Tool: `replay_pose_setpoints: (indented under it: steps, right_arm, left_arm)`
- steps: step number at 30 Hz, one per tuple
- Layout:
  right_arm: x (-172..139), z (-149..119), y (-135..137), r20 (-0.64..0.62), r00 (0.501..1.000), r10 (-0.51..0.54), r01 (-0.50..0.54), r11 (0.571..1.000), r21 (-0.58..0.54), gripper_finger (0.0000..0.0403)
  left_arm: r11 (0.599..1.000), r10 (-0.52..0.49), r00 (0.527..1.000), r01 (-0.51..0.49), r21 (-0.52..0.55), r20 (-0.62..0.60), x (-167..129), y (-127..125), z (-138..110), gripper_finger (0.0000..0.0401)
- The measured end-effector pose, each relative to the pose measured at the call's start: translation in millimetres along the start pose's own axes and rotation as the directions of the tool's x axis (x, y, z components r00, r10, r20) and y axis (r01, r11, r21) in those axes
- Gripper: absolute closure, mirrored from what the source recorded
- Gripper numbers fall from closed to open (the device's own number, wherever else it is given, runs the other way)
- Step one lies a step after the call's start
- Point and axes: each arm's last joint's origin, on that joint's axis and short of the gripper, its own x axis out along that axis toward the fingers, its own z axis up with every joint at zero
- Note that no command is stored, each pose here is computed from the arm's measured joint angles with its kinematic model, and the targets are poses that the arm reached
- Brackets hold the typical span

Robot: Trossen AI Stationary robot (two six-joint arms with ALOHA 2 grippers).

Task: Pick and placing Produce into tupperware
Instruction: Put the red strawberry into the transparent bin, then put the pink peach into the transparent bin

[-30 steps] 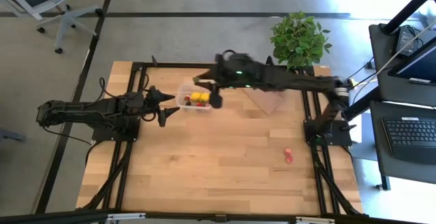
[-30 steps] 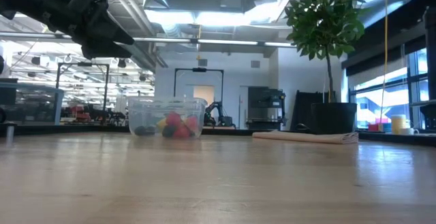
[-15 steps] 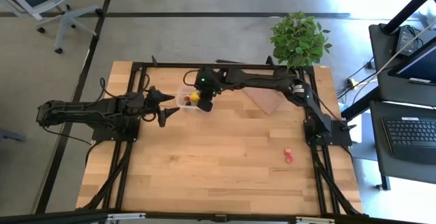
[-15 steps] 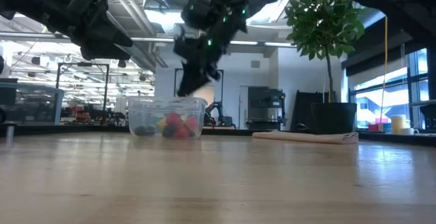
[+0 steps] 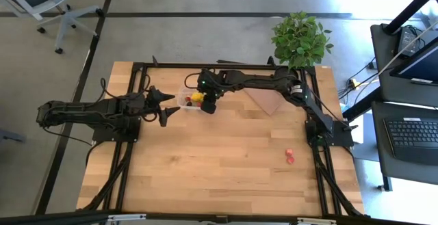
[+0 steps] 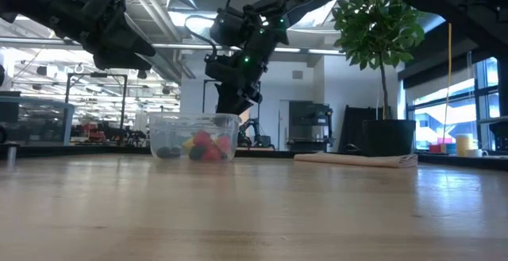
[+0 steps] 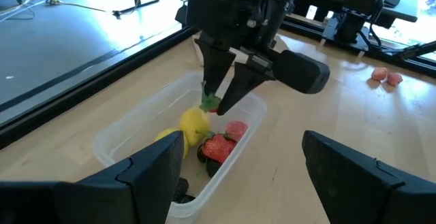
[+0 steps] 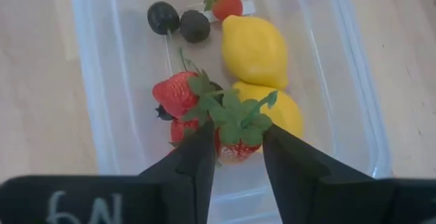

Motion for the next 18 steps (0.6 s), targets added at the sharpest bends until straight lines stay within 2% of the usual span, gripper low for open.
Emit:
replay_pose_setpoints:
  steps: [10, 15, 18]
  right_arm:
    - [-1, 1, 0, 0.012, 1.000, 0.001, -0.001, 1.000, -0.004, 0.0266]
    - [-4, 4, 0, 0.018, 1.000, 0.002, -0.002, 0.999, -0.052, 0.0222]
    - [-19, 11, 1, 0.007, 1.000, 0.002, -0.002, 0.997, -0.079, 0.0184]
  left_arm:
    - [1.000, 0.000, 1.000, 0.000, 0.000, 0.000, 0, 0, 0, 0.0110]
    - [1.000, 0.000, 1.000, 0.000, 0.000, 0.000, 0, 0, 0, 0.0110]
    - [1.000, 0.000, 1.000, 0.000, 0.000, 0.000, 0, 0, 0, 0.0110]
